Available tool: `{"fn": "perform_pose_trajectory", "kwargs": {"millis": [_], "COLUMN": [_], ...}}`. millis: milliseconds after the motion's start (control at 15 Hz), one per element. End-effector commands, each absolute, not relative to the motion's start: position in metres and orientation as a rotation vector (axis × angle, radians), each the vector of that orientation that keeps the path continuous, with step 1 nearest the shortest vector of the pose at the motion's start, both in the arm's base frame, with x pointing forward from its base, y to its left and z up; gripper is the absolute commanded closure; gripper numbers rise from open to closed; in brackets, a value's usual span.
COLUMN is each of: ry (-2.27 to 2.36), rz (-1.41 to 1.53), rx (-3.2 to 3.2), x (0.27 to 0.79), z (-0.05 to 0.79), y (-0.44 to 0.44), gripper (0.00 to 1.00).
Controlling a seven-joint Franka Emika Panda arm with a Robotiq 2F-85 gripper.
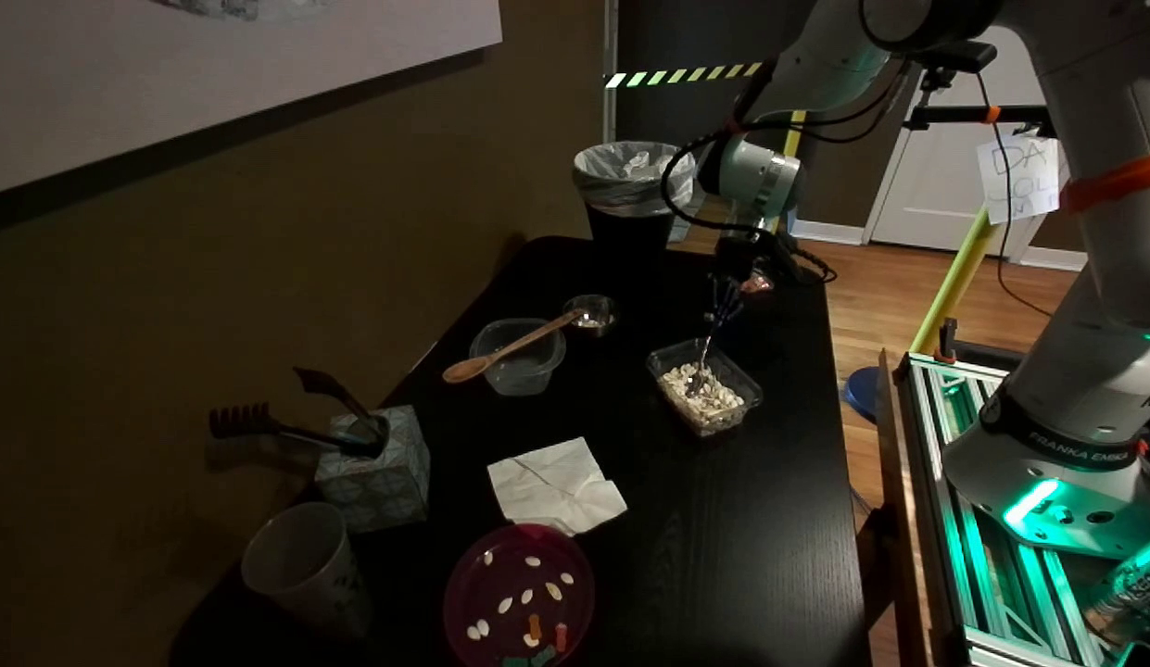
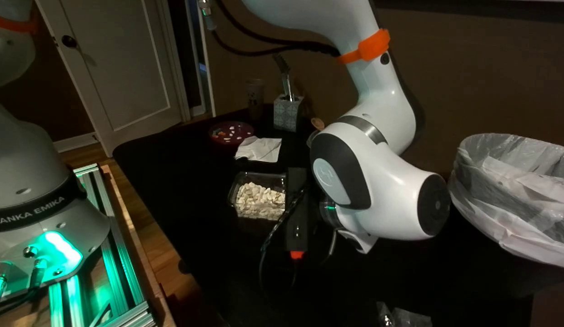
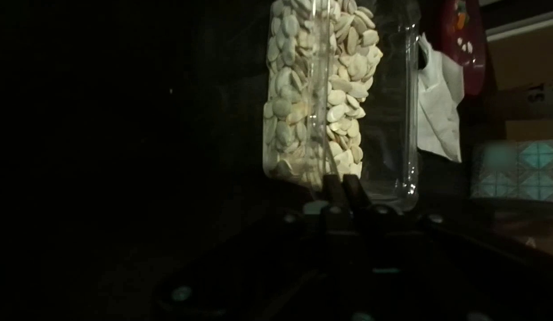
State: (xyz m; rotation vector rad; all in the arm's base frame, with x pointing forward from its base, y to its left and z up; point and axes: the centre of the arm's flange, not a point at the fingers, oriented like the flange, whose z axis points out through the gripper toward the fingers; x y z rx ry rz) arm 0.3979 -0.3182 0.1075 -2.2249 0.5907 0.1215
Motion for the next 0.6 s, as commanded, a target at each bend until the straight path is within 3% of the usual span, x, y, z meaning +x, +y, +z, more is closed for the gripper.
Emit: {"fn": "perform_pose_trajectory", "kwargs": {"millis": [0,533], "ry": [0.777,1.129], "rz": [0.055,0.055], "rx": [-2.301,-2.263], "x": [0.391,0.384], "z": [0.122,0.135], "y": [-0.317,-0.336], "gripper": [0.99,0.99]}}
